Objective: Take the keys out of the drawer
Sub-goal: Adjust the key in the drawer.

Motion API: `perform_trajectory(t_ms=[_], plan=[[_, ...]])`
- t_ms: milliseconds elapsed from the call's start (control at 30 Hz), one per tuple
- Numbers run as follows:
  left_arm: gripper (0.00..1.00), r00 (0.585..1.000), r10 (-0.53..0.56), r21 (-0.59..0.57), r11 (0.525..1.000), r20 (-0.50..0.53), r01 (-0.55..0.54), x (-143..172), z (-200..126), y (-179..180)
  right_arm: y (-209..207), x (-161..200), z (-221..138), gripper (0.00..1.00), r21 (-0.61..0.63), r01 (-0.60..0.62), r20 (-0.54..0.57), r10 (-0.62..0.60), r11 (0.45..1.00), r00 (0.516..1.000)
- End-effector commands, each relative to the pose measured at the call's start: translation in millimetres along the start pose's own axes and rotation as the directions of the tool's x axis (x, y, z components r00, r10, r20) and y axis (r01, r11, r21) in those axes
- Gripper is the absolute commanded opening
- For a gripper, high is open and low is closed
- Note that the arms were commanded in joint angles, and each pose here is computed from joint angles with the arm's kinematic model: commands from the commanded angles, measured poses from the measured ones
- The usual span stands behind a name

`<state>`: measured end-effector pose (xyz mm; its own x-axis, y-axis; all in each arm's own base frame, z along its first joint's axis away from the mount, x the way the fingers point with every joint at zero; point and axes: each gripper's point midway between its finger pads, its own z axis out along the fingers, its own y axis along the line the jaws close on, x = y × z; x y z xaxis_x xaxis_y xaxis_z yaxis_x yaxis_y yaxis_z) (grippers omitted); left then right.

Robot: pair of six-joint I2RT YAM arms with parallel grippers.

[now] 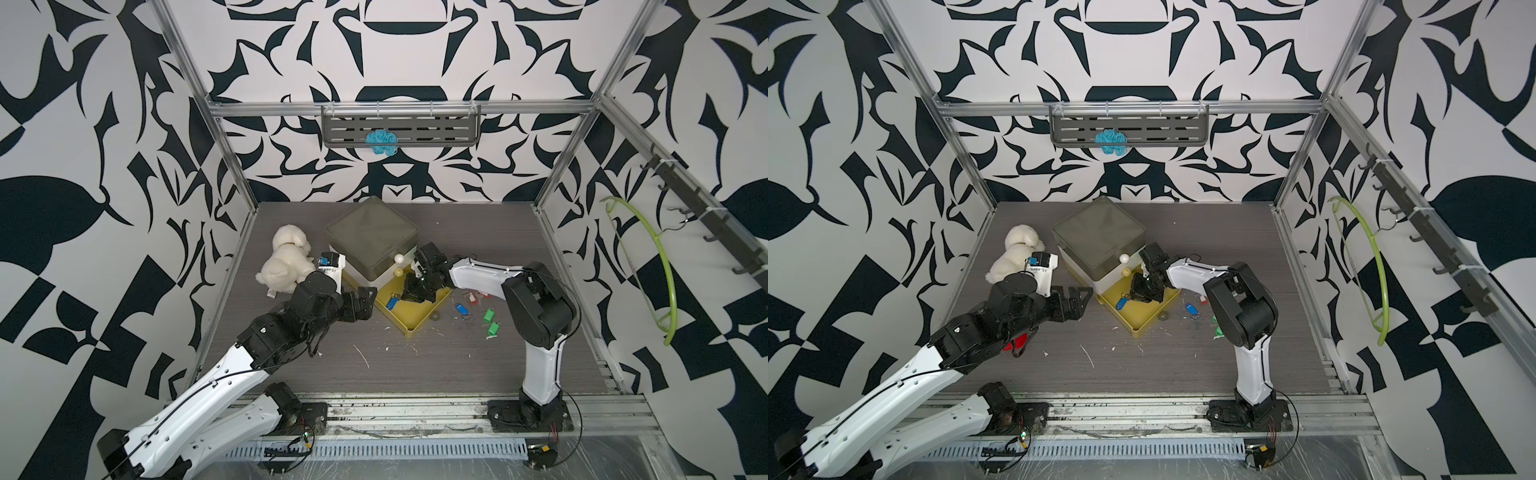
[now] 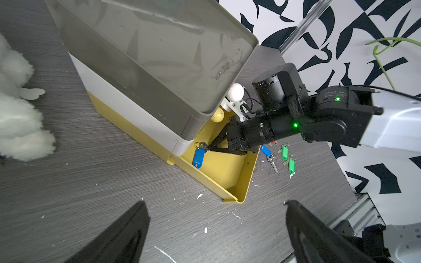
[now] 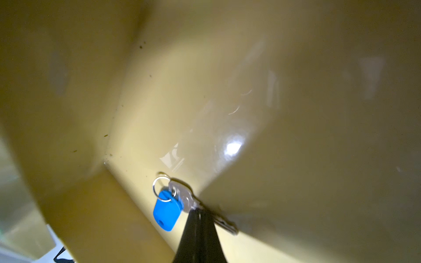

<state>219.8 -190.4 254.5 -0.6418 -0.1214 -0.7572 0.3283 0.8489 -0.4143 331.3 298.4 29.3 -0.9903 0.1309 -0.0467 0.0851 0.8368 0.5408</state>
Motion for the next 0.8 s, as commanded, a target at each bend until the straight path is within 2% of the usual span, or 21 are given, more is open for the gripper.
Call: perform_trajectory(t_ms=[0, 233, 533, 667, 767], plan=[[0.99, 1.0, 0.016, -0.014, 1.0, -0.013, -0.016, 5.9, -1.9, 6.8, -11.5, -3.3, -8.8, 0.0, 0.094, 0.004, 0.031, -0.007, 0.996, 1.0], [0.99, 1.0, 0.021, 0.0, 1.0, -0.019, -0.021, 7.7, 1.0, 5.0, -31.9, 4.7, -28.7, 0.0, 0.209, 0.043, 0.036, -0.052, 0.977, 0.998], [0.99, 0.999, 0.018, 0.021, 1.0, -0.029, -0.017, 10.1, 7.4, 1.0, -39.8, 12.3, -41.4, 0.0, 0.238, 0.054, 0.042, -0.065, 0.97, 0.997], [0.99, 1.0, 0.017, 0.024, 1.0, -0.023, -0.016, 8.8, 5.4, 0.7, -25.7, 5.2, -50.9, 0.0, 0.199, 0.091, 0.077, -0.108, 0.976, 0.991], [0.99, 1.0, 0.012, 0.022, 1.0, -0.018, -0.012, 8.3, 3.0, 1.5, -0.4, -0.3, -55.3, 0.0, 0.096, 0.129, 0.107, -0.139, 0.987, 0.984]])
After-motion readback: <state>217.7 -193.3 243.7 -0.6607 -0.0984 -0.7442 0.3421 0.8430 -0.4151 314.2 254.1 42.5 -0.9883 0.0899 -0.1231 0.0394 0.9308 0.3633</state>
